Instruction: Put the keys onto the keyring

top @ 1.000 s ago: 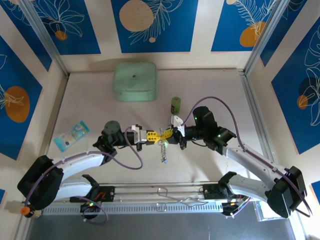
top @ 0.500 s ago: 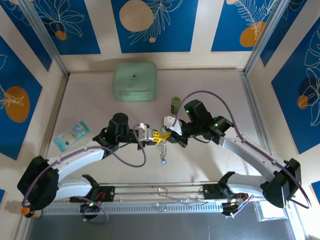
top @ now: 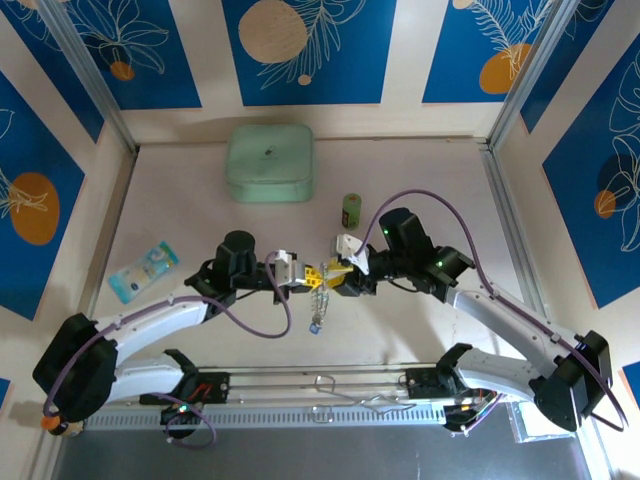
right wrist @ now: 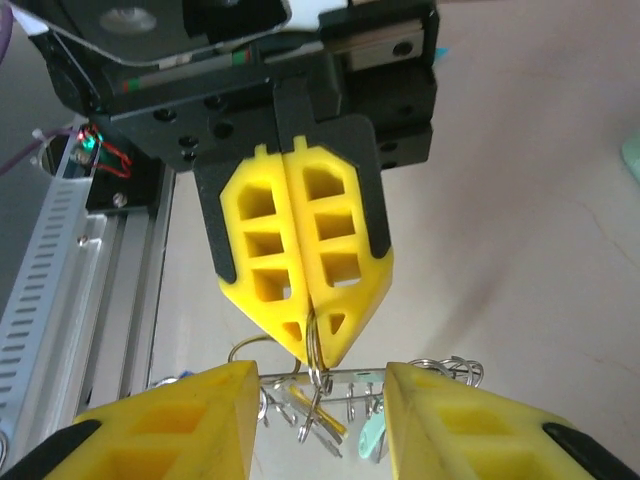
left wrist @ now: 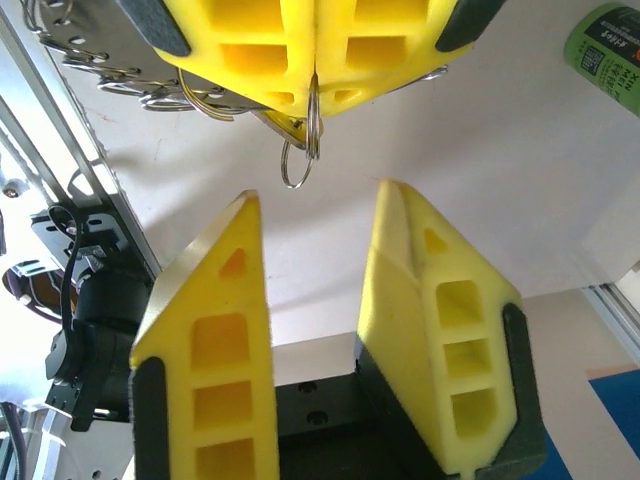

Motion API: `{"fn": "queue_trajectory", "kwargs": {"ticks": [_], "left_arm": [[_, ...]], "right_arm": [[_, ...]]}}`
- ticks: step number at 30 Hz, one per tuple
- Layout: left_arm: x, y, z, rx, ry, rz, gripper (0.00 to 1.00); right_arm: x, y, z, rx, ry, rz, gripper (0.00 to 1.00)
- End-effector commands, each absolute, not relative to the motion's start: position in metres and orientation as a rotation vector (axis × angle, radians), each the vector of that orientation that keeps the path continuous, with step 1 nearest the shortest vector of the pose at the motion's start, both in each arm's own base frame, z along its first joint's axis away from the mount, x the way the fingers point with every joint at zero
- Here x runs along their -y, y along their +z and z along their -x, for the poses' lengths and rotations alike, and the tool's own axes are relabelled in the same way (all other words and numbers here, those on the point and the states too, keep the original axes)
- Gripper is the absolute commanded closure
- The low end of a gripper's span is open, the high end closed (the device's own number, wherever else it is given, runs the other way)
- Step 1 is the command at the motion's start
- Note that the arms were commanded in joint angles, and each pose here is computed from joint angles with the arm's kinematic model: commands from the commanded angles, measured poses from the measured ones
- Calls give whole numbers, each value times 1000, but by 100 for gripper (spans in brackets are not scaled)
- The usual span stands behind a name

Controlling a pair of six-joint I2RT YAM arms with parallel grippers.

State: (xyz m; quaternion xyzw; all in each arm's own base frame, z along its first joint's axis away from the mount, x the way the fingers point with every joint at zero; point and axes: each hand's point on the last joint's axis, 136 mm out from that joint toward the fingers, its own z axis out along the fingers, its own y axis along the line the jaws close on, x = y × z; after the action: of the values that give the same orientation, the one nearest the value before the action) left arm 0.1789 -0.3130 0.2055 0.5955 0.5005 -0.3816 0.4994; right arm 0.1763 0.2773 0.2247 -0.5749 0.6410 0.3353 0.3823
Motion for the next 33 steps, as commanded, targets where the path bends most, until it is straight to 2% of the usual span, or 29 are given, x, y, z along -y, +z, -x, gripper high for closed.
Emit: {"fn": "queue_trajectory", "kwargs": {"ticks": [1,7,15,20,21,22,23,33], "left_arm": [[316,234,-173,-1087,-943,-1396,100],[316,236,-173,-1081,-960,-1379,100],[316,240,-173,-1073,-972,-1359,100],[316,239,-176,-1087,-961,-1352,98],[316,237,-177,-1099,-954,-1351,86],[316,235,-179,-1113,-945,-1352,79],[316,232,-181,-1129,-934,-1358,76],[319,222,-185,-1191,-927,-1406,85]], "right_arm": [[-285,235,-180,-1588,916,1402,62],[-286,228,-180,-1598,921,1408,67],[-285,229,-178,-1599,917,1436,100],[-284,233,-175,-1593,904,1477,100],[-284,235,-175,-1588,895,1486,100],[-284,237,-175,-1586,887,1493,100],[-283,238,-173,-1581,879,1507,100],[-287,228,-167,-1634,762,1703,100]]}}
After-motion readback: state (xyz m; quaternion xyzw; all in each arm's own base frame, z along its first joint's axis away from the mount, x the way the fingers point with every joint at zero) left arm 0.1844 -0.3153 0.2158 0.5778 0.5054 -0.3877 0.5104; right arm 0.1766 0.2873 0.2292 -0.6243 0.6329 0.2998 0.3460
